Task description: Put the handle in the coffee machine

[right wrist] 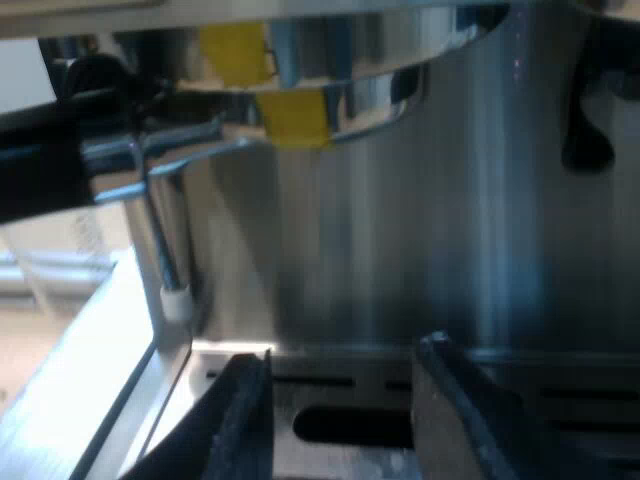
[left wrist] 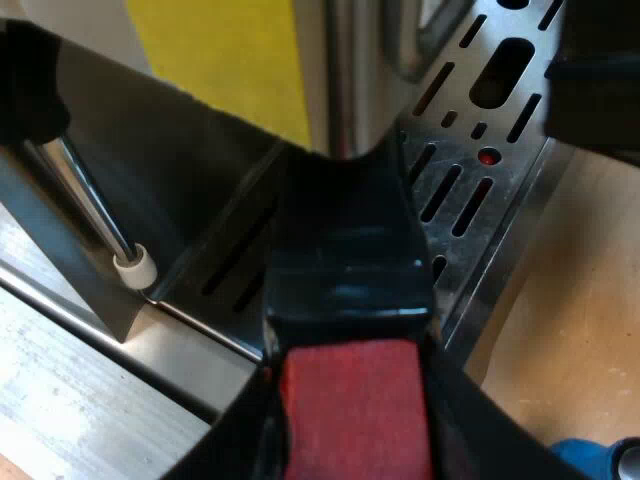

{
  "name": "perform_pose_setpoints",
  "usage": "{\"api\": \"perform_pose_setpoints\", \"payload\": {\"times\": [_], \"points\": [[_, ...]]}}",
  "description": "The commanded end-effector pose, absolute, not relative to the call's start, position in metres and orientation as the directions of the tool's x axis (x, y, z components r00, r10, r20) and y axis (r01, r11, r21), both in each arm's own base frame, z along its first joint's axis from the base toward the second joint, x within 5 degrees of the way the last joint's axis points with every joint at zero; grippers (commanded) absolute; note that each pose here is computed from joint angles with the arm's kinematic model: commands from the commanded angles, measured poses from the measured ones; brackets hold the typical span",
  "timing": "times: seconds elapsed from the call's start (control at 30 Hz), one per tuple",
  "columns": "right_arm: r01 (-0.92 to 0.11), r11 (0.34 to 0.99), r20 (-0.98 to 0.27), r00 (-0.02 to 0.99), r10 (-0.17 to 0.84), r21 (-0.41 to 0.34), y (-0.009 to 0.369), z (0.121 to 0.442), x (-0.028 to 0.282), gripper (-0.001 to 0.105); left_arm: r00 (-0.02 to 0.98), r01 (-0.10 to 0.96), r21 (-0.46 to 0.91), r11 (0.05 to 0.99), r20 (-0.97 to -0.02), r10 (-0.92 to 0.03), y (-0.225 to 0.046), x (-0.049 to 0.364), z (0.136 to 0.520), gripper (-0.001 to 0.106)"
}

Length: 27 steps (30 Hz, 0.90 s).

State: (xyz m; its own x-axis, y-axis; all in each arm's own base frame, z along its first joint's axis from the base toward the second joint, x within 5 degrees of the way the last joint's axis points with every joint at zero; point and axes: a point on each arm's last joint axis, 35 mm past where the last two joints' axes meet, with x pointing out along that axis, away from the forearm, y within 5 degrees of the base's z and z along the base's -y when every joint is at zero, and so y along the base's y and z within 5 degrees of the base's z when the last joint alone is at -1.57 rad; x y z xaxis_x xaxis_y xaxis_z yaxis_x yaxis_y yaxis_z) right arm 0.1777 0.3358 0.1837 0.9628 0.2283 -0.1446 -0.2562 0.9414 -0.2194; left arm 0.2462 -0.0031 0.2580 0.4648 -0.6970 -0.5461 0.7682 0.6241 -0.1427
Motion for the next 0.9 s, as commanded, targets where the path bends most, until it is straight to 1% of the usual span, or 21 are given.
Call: {"api": "perform_pose_setpoints", "payload": {"times": [0.03,0.13,0.2,0.3,0.33,0.4,0.5,0.63,0.8,0.9], "points": [[-0.240,0.951,-0.110,0.969,0.221,-0.197,0.337,0.179,0.185,0.036,0.442,0.828,-0.135,0.545,-0.442,-0.781,-0.006,0.246,0.275,0.000],[-0.223,0.953,-0.093,0.974,0.208,-0.206,0.339,0.170,0.193,0.036,0.442,0.828,-0.135,0.545,-0.442,-0.781,-0.006,0.246,0.275,0.000],[-0.208,0.952,-0.071,0.978,0.197,-0.225,0.341,0.164,0.202,0.036,0.442,0.828,-0.135,0.545,-0.442,-0.781,-0.006,0.246,0.275,0.000],[-0.194,0.954,-0.052,0.981,0.187,-0.228,0.343,0.159,0.211,0.036,0.439,0.830,-0.136,0.541,-0.439,-0.784,-0.006,0.246,0.275,0.000],[-0.189,0.957,-0.036,0.982,0.186,-0.220,0.345,0.159,0.217,0.036,0.439,0.830,-0.137,0.541,-0.439,-0.784,-0.006,0.246,0.275,0.000],[-0.184,0.956,-0.027,0.983,0.183,-0.228,0.349,0.157,0.227,0.036,0.439,0.830,-0.137,0.541,-0.439,-0.784,-0.006,0.246,0.275,0.000],[-0.176,0.955,-0.022,0.984,0.176,-0.237,0.354,0.156,0.234,0.036,0.439,0.830,-0.137,0.541,-0.439,-0.784,-0.006,0.246,0.275,0.000],[-0.161,0.957,0.000,0.986,0.166,-0.243,0.363,0.161,0.244,0.036,0.439,0.830,-0.137,0.541,-0.439,-0.784,-0.006,0.246,0.275,0.000],[-0.142,0.942,0.047,0.985,0.164,-0.304,0.368,0.175,0.248,0.036,0.439,0.830,-0.136,0.541,-0.438,-0.784,-0.006,0.246,0.275,0.000],[-0.124,0.946,0.074,0.985,0.153,-0.299,0.367,0.179,0.248,0.036,0.439,0.830,-0.136,0.541,-0.438,-0.784,-0.006,0.246,0.275,0.000]]}}
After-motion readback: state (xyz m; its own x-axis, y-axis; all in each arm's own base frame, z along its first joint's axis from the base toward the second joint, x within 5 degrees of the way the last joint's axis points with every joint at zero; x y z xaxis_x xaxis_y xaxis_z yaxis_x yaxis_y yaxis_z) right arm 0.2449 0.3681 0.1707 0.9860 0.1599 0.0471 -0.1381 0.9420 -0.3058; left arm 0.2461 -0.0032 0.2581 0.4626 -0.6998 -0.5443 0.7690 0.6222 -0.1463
